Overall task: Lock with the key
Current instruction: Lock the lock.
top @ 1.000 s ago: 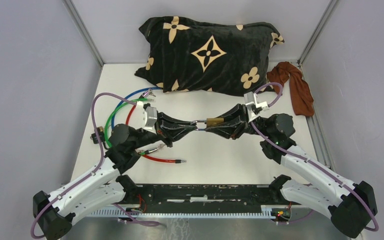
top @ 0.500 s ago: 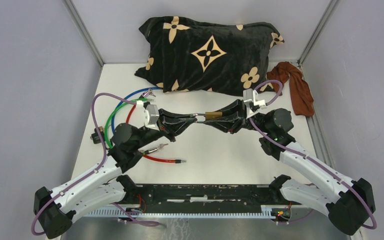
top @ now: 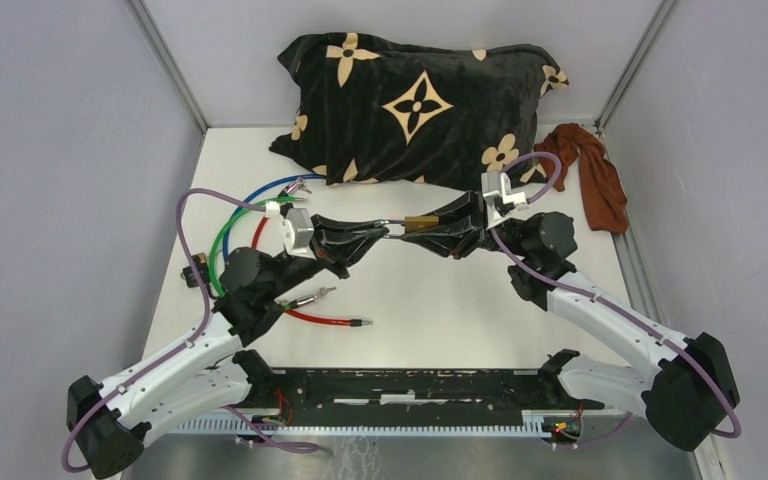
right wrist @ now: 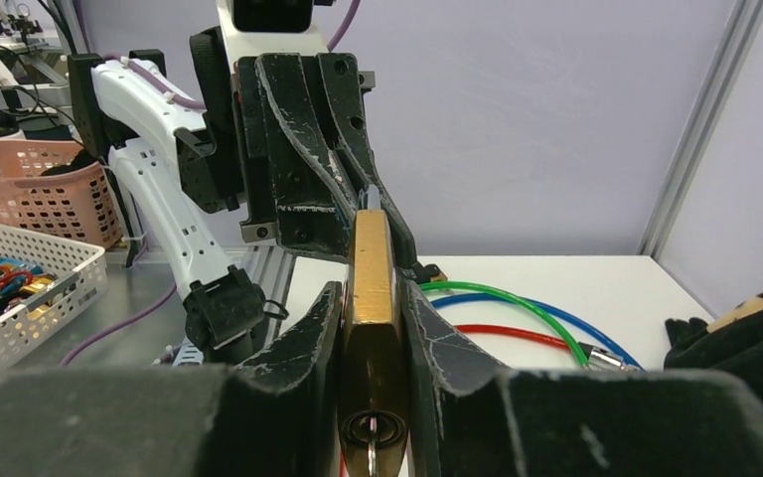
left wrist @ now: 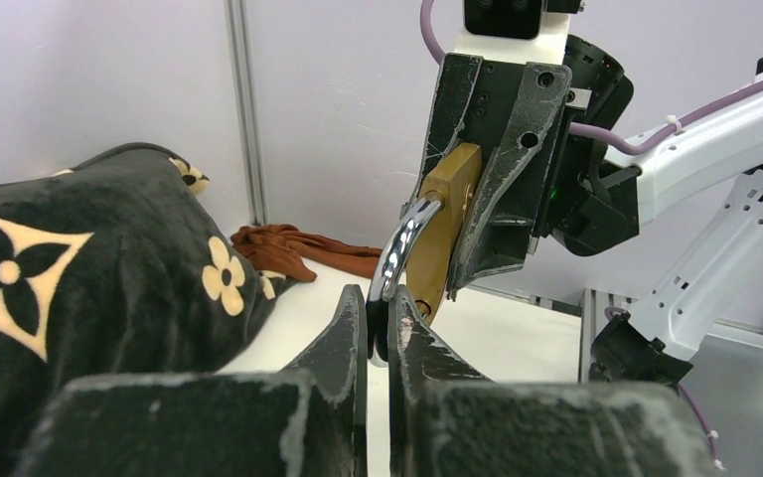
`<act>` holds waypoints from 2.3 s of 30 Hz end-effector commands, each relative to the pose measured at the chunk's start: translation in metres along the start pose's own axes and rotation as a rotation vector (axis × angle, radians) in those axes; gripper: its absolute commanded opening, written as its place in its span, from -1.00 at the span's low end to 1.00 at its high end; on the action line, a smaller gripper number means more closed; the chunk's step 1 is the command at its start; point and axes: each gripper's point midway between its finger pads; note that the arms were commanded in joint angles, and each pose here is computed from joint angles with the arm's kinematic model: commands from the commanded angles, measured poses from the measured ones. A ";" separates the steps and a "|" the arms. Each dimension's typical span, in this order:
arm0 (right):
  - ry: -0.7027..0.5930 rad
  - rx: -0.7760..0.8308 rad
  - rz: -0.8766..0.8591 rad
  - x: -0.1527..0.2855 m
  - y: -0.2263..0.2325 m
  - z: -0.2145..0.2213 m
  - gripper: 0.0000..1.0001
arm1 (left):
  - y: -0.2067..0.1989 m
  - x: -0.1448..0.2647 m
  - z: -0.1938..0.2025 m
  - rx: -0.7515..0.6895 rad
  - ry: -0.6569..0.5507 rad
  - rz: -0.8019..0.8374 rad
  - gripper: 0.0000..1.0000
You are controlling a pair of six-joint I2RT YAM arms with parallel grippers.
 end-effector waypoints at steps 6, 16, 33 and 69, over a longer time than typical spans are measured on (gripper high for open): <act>0.071 -0.103 -0.057 -0.038 -0.005 0.030 -1.00 | -0.103 0.011 0.033 0.206 0.149 0.479 -0.97; 0.067 -0.103 -0.084 -0.049 -0.002 0.029 -1.00 | -0.101 0.014 0.044 0.217 0.229 0.480 -0.97; 0.140 -0.131 -0.123 -0.057 0.001 0.057 -1.00 | -0.106 0.014 0.011 0.139 0.129 0.583 -0.97; 0.123 -0.020 -0.110 -0.029 0.032 0.018 -1.00 | -0.057 0.037 0.017 0.103 0.128 0.332 -0.67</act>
Point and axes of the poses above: each gripper's point midway between its finger pads, its own x axis back along the fingers, its own y axis along the line the jaws close on, z = x × y, and after that the axes turned 9 degrees about -x, right-handed
